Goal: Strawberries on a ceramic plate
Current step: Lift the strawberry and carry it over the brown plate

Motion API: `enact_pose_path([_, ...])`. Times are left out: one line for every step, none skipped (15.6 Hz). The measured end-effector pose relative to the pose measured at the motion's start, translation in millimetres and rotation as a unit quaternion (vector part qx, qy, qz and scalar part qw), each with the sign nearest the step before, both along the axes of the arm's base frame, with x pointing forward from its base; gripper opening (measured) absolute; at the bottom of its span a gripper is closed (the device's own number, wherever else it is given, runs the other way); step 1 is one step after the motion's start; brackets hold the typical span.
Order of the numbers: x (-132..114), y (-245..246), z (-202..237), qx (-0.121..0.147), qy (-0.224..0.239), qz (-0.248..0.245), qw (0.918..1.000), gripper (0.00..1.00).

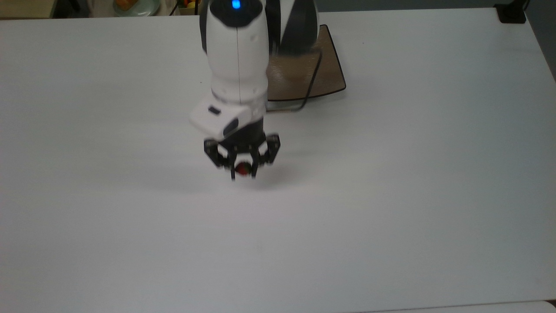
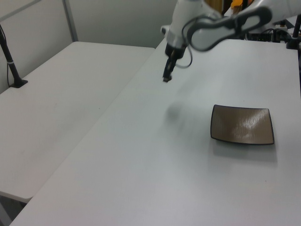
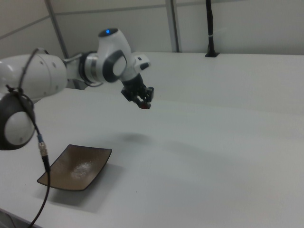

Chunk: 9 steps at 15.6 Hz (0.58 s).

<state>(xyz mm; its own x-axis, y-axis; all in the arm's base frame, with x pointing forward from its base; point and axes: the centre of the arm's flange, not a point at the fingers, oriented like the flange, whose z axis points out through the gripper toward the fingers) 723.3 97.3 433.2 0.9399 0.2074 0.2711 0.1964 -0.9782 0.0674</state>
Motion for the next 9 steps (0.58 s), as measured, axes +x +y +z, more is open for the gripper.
enact_pose_path([-11, -1, 15, -0.001, 0.019, -0.001, 0.9998, 0.39])
enact_pose_path([-22, -2, 27, -0.003, 0.038, -0.002, 0.9993, 0.39])
enact_pose_path([-34, -3, 38, -0.005, 0.061, -0.003, 0.9981, 0.39])
enact_pose_path([-47, -3, 46, -0.006, 0.088, -0.003, 0.9961, 0.39])
enact_pose_path([-60, -2, 54, -0.008, 0.117, -0.002, 0.9931, 0.39])
enact_pose_path([-72, 0, 60, -0.008, 0.142, 0.0, 0.9899, 0.39])
enact_pose_path([-83, 3, 65, -0.009, 0.166, 0.004, 0.986, 0.39])
enact_pose_path([-96, 5, 70, -0.01, 0.191, 0.012, 0.9815, 0.39])
enact_pose_path([-108, 8, 72, -0.01, 0.212, 0.025, 0.9769, 0.39])
